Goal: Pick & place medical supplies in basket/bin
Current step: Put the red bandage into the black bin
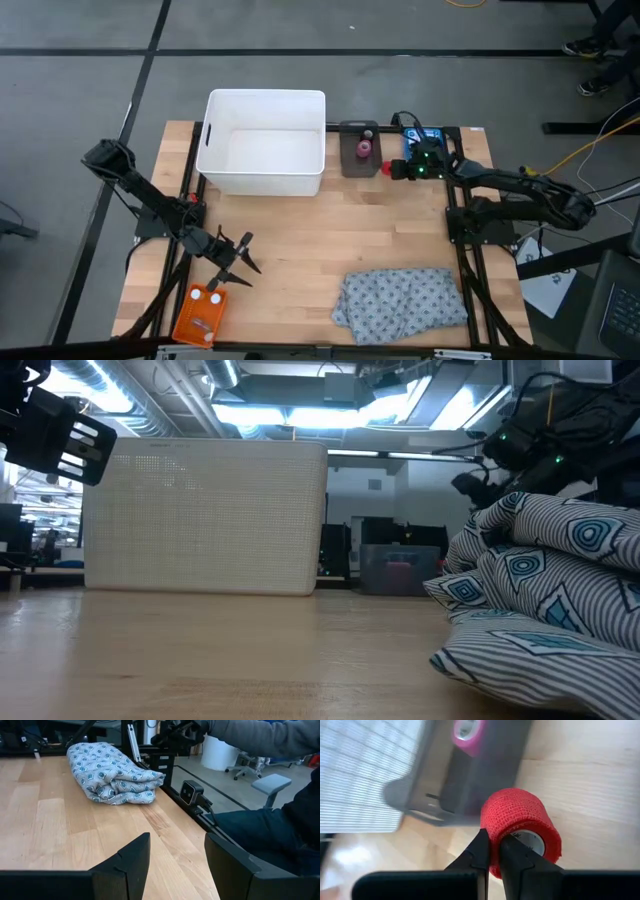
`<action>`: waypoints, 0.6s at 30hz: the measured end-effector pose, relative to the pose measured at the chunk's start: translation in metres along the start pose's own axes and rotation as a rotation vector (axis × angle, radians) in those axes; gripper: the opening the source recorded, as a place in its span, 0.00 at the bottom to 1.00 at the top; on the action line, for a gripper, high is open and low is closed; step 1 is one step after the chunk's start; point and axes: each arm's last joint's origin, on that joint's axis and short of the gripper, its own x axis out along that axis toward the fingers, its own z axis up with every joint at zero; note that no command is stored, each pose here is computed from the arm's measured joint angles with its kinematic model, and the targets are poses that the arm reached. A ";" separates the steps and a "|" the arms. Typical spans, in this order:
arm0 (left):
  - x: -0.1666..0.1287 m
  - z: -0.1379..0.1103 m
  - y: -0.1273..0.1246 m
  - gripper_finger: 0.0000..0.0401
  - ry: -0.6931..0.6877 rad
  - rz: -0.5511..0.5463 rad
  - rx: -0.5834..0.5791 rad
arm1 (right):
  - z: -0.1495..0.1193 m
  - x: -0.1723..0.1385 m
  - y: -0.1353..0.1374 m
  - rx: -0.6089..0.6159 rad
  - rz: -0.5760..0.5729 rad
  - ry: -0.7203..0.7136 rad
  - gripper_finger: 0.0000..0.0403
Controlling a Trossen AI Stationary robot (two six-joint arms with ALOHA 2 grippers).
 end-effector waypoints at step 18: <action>0.000 0.000 0.000 0.47 0.000 0.001 0.014 | 0.000 -0.041 0.034 -0.061 0.264 -0.173 0.06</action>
